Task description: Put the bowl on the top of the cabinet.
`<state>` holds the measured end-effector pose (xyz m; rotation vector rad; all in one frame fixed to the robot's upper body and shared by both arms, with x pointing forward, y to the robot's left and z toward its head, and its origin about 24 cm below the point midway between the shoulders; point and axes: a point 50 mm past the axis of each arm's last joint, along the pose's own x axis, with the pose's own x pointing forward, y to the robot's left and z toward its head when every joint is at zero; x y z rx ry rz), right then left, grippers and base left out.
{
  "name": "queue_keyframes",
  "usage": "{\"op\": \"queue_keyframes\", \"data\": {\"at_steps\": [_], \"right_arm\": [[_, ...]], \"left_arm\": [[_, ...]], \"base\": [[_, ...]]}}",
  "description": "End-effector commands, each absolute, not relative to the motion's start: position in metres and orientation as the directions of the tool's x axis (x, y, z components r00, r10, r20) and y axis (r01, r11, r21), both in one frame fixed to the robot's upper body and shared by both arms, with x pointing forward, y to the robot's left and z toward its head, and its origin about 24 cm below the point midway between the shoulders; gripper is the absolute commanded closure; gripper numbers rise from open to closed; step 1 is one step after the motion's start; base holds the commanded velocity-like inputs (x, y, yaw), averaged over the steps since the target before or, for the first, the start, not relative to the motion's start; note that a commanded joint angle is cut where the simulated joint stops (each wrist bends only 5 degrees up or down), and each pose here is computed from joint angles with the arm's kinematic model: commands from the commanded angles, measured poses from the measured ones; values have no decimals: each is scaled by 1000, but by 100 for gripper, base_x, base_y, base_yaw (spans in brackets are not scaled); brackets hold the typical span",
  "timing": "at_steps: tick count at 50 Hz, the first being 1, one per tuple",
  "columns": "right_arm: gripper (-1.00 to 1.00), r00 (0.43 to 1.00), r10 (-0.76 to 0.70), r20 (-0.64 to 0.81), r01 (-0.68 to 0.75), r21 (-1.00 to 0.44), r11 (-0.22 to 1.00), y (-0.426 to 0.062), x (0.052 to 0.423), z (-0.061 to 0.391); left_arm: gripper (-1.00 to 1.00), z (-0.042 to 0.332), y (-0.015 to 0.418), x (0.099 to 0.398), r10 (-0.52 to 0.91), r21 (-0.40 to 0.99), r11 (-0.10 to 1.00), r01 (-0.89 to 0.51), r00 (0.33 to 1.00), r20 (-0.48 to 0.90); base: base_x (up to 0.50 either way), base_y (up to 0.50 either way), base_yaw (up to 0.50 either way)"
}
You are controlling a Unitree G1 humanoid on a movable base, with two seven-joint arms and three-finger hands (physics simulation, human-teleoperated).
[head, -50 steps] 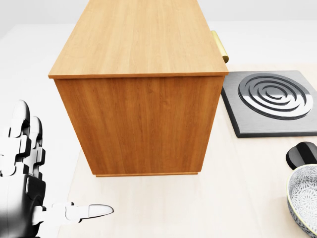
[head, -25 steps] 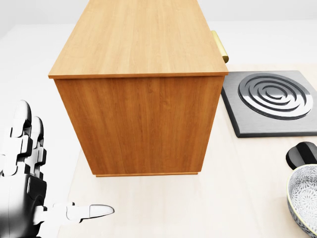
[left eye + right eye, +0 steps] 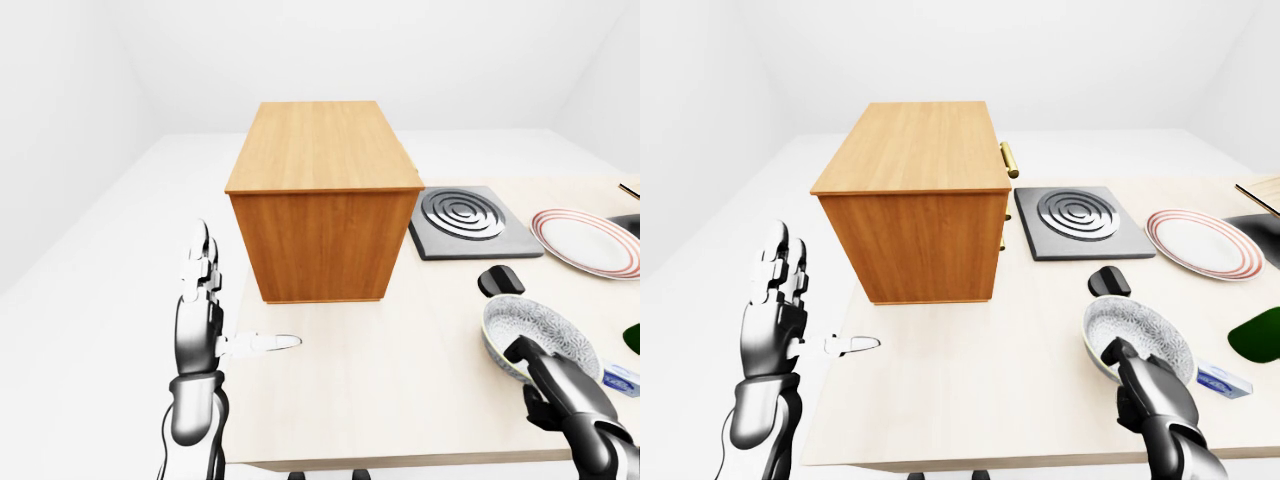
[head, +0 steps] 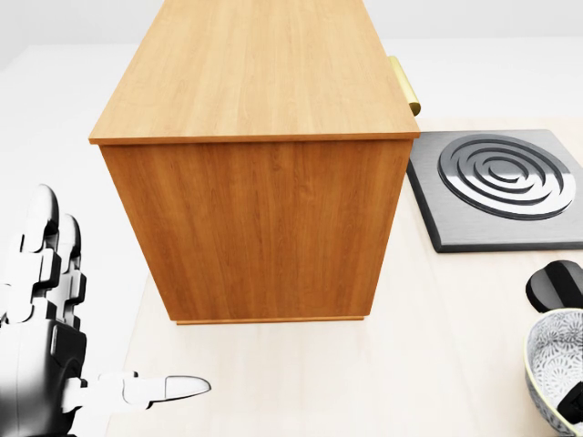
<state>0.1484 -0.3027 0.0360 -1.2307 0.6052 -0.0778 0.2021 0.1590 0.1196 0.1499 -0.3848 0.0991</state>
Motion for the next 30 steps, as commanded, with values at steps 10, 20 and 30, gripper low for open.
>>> {"op": "queue_keyframes", "data": {"at_steps": [10,20,30], "right_arm": [[100,823,-375,-426,-295,-886,359,-304,143,32],[100,919,-299,-255,-128,-914,386,-297,144,106],[100,967,-166,195,232,-942,244,-275,143,198]], "left_arm": [[-100,117,158,202,62,129,985,-117,927,370],[-100,118,158,202,60,130,985,-115,927,371],[-100,116,158,203,60,130,985,-114,930,364]], "base": [[0,0,0],[0,0,0],[0,0,0]]}}
